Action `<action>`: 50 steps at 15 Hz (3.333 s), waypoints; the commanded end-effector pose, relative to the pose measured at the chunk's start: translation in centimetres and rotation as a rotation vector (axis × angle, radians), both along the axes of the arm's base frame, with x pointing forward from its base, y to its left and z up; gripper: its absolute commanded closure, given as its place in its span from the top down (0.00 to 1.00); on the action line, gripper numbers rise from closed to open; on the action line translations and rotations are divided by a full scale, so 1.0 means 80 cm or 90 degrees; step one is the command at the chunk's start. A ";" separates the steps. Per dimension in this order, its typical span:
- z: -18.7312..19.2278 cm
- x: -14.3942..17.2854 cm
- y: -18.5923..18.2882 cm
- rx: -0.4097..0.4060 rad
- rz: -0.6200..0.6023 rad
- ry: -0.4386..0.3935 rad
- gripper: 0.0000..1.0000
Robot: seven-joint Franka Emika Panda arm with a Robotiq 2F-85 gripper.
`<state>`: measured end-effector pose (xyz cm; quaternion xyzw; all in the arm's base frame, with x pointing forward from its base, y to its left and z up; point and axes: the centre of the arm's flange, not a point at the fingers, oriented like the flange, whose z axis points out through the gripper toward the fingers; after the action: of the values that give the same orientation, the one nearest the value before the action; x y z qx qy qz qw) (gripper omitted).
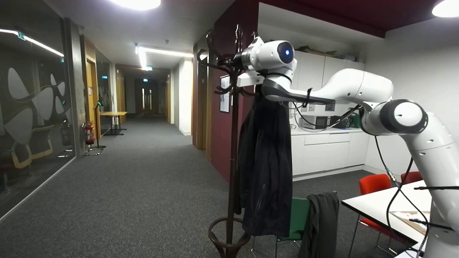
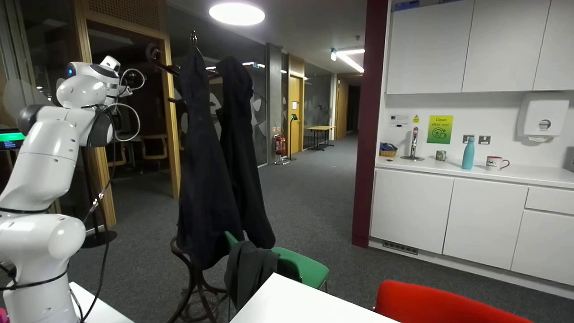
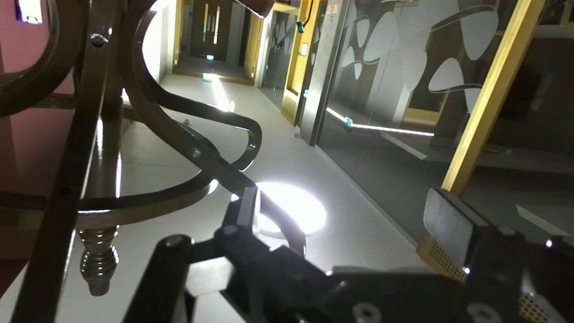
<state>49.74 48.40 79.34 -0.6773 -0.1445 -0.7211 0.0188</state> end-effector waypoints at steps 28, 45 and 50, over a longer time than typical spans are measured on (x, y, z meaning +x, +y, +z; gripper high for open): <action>0.135 -0.152 -0.091 0.032 -0.289 0.136 1.00; 0.125 -0.083 -0.164 0.027 -0.360 0.124 1.00; 0.120 -0.078 -0.152 0.014 -0.341 0.123 1.00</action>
<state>43.90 36.91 89.34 -0.7595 0.0755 -0.6287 -0.1489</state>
